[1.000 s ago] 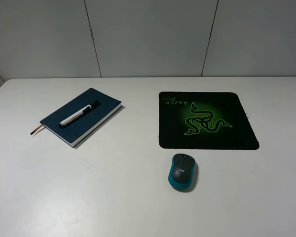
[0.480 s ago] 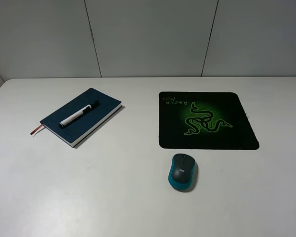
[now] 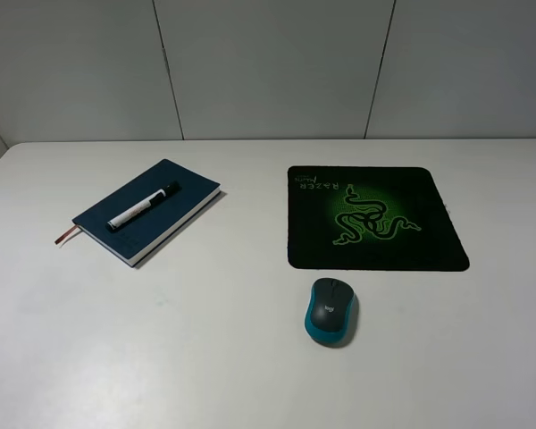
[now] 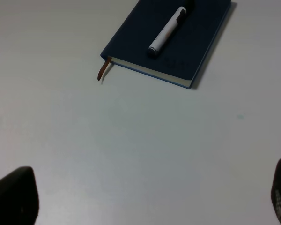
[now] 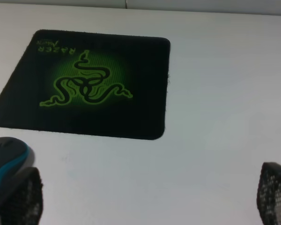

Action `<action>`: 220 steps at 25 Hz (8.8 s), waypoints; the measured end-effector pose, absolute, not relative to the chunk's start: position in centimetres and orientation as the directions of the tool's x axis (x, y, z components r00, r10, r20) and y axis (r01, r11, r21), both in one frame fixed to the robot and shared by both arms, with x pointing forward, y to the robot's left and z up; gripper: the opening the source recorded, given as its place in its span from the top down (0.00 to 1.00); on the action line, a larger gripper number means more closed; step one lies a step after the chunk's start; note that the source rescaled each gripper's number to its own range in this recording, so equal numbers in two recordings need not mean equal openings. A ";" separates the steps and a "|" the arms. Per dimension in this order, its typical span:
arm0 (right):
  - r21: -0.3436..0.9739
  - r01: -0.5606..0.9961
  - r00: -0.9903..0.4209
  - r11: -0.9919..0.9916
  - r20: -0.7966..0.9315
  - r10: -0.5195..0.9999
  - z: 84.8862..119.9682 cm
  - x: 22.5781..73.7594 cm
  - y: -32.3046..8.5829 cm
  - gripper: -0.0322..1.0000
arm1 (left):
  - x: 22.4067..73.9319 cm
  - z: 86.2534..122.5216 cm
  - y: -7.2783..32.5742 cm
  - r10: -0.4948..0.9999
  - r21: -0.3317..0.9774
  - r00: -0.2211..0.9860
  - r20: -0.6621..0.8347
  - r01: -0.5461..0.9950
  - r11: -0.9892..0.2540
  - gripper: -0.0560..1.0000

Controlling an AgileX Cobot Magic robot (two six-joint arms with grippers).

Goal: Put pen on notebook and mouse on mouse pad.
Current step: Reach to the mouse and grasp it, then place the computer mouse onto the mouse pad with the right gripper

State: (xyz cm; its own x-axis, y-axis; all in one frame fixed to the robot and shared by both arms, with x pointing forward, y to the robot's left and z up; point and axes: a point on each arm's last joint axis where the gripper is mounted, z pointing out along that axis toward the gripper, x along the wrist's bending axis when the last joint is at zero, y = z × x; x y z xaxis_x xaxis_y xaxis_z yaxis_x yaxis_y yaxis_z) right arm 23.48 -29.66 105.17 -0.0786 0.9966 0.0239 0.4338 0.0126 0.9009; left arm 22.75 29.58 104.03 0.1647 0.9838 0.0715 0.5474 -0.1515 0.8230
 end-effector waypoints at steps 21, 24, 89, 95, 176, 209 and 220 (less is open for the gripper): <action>0.903 0.430 -0.080 0.011 0.026 0.996 105.3 23.5 -29.6 0.00 | 22.8 104.0 29.6 0.984 0.823 0.165 0.071 0.547 -0.151 0.00; 0.905 0.425 -0.080 0.011 0.026 0.996 106.1 23.5 -29.6 0.00 | 22.8 104.0 29.6 0.984 0.823 0.165 0.071 0.547 -0.151 0.00; 0.069 0.998 -0.018 0.011 0.097 0.995 93.5 45.0 -10.1 0.00 | 22.7 104.0 29.6 0.984 0.822 0.164 0.072 0.548 -0.152 0.00; 0.079 0.997 -0.017 0.009 0.101 0.995 92.3 45.5 -9.7 0.00 | 22.7 104.0 29.6 0.984 0.822 0.164 0.072 0.548 -0.152 0.00; 0.194 0.981 -0.046 0.029 0.082 0.996 101.4 51.6 -14.1 0.94 | 22.7 104.0 29.6 0.984 0.822 0.164 0.072 0.548 -0.152 0.00; 0.165 0.947 -0.271 0.276 -0.055 0.961 93.2 64.8 -13.4 0.94 | 22.7 104.0 29.6 0.984 0.822 0.164 0.072 0.548 -0.152 0.00; 0.130 0.948 -0.283 0.290 -0.071 0.956 90.4 65.2 -13.4 0.94 | 22.7 104.0 29.6 0.984 0.822 0.164 0.072 0.548 -0.152 0.00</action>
State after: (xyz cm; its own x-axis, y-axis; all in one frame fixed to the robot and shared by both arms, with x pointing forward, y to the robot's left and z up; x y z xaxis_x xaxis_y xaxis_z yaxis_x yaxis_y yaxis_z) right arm 65.16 -13.36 90.37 -0.2831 0.9565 -0.0707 0.9481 0.2902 0.1301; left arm 22.75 29.59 104.02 0.1639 0.9838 0.0724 0.5484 -0.1519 0.8223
